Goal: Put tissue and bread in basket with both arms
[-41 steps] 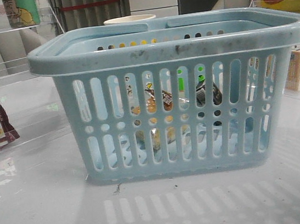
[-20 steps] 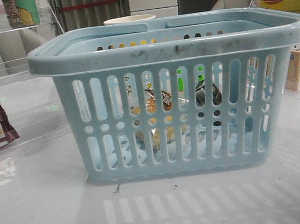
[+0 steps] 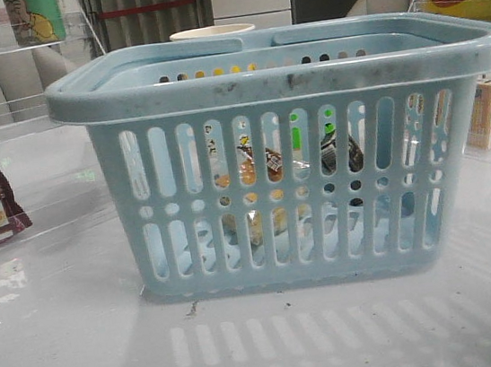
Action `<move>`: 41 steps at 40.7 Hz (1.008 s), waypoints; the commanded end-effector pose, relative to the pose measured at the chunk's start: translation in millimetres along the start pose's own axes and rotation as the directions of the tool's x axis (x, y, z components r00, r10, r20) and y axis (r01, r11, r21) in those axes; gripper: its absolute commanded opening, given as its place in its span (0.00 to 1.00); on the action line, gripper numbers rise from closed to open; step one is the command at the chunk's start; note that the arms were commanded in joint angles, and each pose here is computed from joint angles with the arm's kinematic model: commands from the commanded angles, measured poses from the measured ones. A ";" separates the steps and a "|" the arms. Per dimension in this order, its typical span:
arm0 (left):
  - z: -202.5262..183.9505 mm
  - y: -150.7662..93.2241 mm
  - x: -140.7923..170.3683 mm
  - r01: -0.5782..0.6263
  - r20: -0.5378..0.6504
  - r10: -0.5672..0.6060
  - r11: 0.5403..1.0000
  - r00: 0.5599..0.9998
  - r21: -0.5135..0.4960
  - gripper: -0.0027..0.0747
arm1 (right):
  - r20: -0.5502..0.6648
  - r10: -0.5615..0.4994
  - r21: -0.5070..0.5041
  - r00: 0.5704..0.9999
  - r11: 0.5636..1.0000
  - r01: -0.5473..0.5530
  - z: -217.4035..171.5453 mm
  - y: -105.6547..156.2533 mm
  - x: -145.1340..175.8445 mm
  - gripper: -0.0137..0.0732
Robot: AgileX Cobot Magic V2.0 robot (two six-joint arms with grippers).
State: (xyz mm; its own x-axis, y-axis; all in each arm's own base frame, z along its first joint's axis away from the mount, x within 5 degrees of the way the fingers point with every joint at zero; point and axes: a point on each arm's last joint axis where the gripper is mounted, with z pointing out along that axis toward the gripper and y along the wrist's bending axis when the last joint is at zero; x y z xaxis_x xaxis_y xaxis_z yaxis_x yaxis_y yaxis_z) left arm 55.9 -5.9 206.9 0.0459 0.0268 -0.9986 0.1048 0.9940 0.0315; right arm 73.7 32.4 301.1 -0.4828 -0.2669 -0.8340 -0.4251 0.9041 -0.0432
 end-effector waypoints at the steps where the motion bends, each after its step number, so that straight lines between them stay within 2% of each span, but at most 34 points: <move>1: -2.2 -0.5 -10.2 0.010 0.114 -0.012 1.000 0.993 0.010 0.15 | 0.094 -0.003 -0.001 0.996 1.000 0.003 -5.0 -0.2 -13.3 0.22; 19: -2.0 -0.5 -10.1 0.010 0.112 -0.012 1.000 0.994 0.010 0.15 | 0.104 -0.003 0.001 0.995 1.000 0.003 -6.6 -0.4 -10.8 0.22; 23: -2.0 -0.5 -10.1 0.010 0.112 -0.012 1.000 0.994 0.010 0.15 | 0.160 0.022 0.065 0.987 0.997 -0.033 -10.8 -5.9 -3.3 0.22; 28: -2.0 -0.5 -10.1 0.010 0.112 -0.012 1.000 0.994 0.010 0.15 | 0.296 0.053 0.184 0.954 0.977 -0.112 -14.0 -12.9 16.1 0.22; 32: -2.0 -0.5 -10.1 0.010 0.112 -0.012 1.000 0.994 0.010 0.15 | 0.409 0.045 0.269 0.911 0.949 -0.167 -12.8 -15.8 33.7 0.22; 41: -2.0 -0.5 -10.1 0.010 0.112 -0.012 1.000 0.994 0.010 0.15 | 0.526 0.011 0.368 0.851 0.899 -0.239 7.0 -18.5 72.4 0.22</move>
State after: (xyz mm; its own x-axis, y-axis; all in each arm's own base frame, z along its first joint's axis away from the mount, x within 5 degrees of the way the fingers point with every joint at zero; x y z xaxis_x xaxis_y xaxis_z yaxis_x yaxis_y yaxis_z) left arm 55.9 -5.9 207.1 0.0485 0.0281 -0.9984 0.1047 0.9940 0.0331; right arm 51.0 -0.7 231.7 -0.1737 -0.0422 -0.9839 -0.0135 0.9991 -0.0404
